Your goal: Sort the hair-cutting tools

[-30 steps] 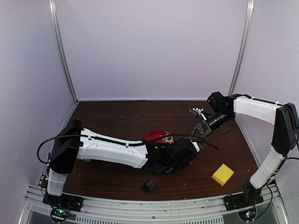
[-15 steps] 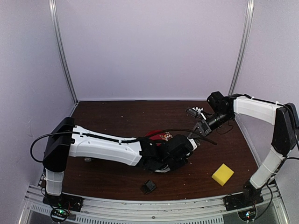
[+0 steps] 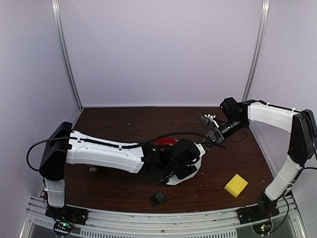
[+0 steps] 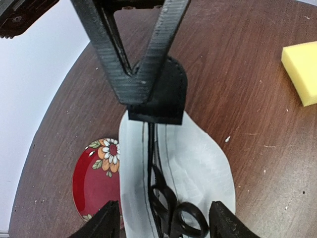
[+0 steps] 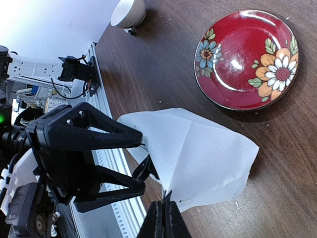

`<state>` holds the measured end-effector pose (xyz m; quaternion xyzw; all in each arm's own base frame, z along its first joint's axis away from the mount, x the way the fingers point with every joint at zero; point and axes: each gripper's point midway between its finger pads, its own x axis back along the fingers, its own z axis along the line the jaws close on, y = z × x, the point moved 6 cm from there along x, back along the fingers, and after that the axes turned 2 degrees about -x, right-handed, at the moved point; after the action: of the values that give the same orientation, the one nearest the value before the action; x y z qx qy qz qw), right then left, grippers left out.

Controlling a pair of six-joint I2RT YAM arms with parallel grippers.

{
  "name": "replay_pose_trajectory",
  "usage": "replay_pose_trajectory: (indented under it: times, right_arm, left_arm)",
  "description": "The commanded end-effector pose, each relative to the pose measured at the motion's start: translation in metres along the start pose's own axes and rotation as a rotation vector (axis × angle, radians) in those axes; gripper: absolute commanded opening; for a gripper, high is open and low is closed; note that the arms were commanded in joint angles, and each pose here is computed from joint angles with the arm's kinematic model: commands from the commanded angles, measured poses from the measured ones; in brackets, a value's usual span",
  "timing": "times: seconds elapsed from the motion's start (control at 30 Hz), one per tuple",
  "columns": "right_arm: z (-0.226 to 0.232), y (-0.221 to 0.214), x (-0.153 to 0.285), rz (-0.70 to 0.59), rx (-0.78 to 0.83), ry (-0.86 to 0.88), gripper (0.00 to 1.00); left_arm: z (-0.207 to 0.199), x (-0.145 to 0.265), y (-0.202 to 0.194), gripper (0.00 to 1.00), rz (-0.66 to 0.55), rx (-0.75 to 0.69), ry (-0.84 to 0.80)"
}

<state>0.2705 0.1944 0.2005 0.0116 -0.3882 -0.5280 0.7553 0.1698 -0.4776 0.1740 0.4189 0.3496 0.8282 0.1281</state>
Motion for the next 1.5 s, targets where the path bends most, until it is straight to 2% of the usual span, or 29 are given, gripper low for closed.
replay_pose_trajectory:
  times: [0.0, 0.23, 0.43, 0.57, 0.77, 0.97, 1.07, 1.17, 1.27, 1.33, 1.47]
  right_arm:
    - [0.007, 0.003, 0.005, -0.014, 0.023, 0.001, 0.00]
    - [0.006, 0.004, 0.005, -0.012, 0.019, 0.003, 0.00]
    - [0.007, 0.002, 0.006, -0.010, 0.030, -0.009, 0.00]
    - [0.013, 0.002, 0.010, -0.020, 0.048, -0.015, 0.00]
    - [0.014, 0.000, 0.011, -0.019, 0.051, -0.014, 0.00]
    - [0.016, 0.002, 0.011, -0.021, 0.050, 0.005, 0.00]
    - [0.015, 0.005, 0.011, -0.021, 0.032, 0.023, 0.00]
    - [0.011, 0.008, 0.011, -0.019, 0.012, 0.020, 0.00]
    - [0.005, 0.009, 0.010, -0.015, -0.005, -0.016, 0.00]
    - [0.001, 0.009, 0.010, -0.016, -0.005, -0.047, 0.00]
    - [-0.005, 0.010, 0.009, -0.012, -0.017, -0.072, 0.00]
  left_arm:
    - [0.013, 0.008, 0.011, 0.65, -0.043, 0.043, 0.026]
    - [0.008, 0.003, 0.011, 0.54, -0.044, 0.047, 0.009]
    - [0.034, -0.004, -0.002, 0.60, 0.028, 0.117, 0.092]
    - [0.045, -0.016, -0.002, 0.61, 0.021, 0.147, 0.038]
    - [0.039, -0.029, 0.015, 0.61, -0.041, 0.104, -0.048]
    - [0.030, -0.037, 0.021, 0.64, -0.046, 0.058, -0.122]
    - [0.037, -0.025, 0.028, 0.65, -0.052, 0.049, -0.120]
    - [0.058, 0.009, 0.040, 0.68, -0.109, 0.078, -0.078]
    - [0.071, 0.037, 0.042, 0.77, -0.139, 0.108, -0.071]
    - [0.071, 0.044, 0.032, 0.82, -0.111, 0.127, -0.091]
    - [0.064, 0.053, 0.001, 0.82, -0.016, 0.196, -0.177]
